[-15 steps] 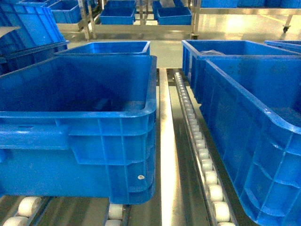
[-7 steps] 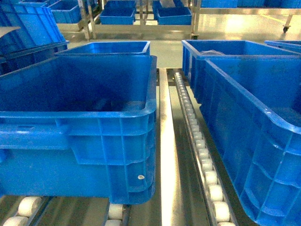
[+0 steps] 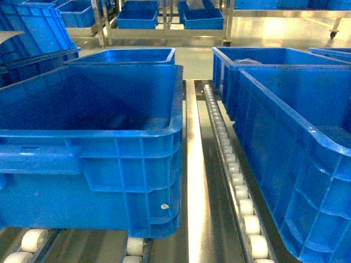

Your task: Sort blue parts and orange caps into right shelf containers

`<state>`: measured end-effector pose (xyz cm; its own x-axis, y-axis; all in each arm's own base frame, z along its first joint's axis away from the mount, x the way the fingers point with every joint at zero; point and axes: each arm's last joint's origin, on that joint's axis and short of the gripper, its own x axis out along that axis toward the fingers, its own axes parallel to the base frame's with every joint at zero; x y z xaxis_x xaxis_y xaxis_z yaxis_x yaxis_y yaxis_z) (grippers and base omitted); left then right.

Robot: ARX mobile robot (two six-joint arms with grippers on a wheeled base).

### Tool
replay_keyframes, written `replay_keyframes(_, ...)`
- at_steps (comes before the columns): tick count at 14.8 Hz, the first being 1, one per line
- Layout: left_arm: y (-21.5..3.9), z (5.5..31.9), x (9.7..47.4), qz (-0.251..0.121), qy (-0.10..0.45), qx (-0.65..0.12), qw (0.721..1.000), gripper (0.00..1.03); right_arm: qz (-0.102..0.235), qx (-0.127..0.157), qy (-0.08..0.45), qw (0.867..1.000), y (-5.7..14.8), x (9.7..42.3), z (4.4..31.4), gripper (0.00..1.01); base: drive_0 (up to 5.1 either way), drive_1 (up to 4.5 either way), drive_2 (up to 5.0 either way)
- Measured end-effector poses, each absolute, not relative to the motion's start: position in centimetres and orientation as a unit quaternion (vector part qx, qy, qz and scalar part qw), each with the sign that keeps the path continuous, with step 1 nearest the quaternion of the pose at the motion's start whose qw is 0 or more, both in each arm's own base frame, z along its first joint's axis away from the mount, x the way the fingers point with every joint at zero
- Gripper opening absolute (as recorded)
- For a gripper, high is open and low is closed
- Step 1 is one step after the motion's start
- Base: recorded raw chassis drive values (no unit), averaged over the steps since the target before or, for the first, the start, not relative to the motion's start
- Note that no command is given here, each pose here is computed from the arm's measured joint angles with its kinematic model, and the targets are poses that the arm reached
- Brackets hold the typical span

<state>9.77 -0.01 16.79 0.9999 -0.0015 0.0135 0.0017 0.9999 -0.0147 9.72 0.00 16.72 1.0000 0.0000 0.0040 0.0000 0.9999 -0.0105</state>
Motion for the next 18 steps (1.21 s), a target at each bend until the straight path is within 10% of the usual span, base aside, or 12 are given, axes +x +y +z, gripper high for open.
replay_keyframes(4,0.00,16.59,9.77,0.000,0.002,-0.007,1.000,0.02,0.000,-0.005,-0.002,1.000,0.00,9.72,16.72,0.01,0.0,0.00,0.0)
replay_keyframes(12,0.00,16.59,9.77,0.000,0.002,-0.006,1.000,1.00,0.000,-0.005,-0.002,1.000,0.00,9.72,16.72,1.00,0.0,0.00,0.0)
replay_keyframes(18,0.00,16.59,9.77,0.000,0.002,-0.005,1.000,0.98,0.000,-0.005,-0.002,1.000,0.00,9.72,16.72,0.98,0.0,0.00,0.0)
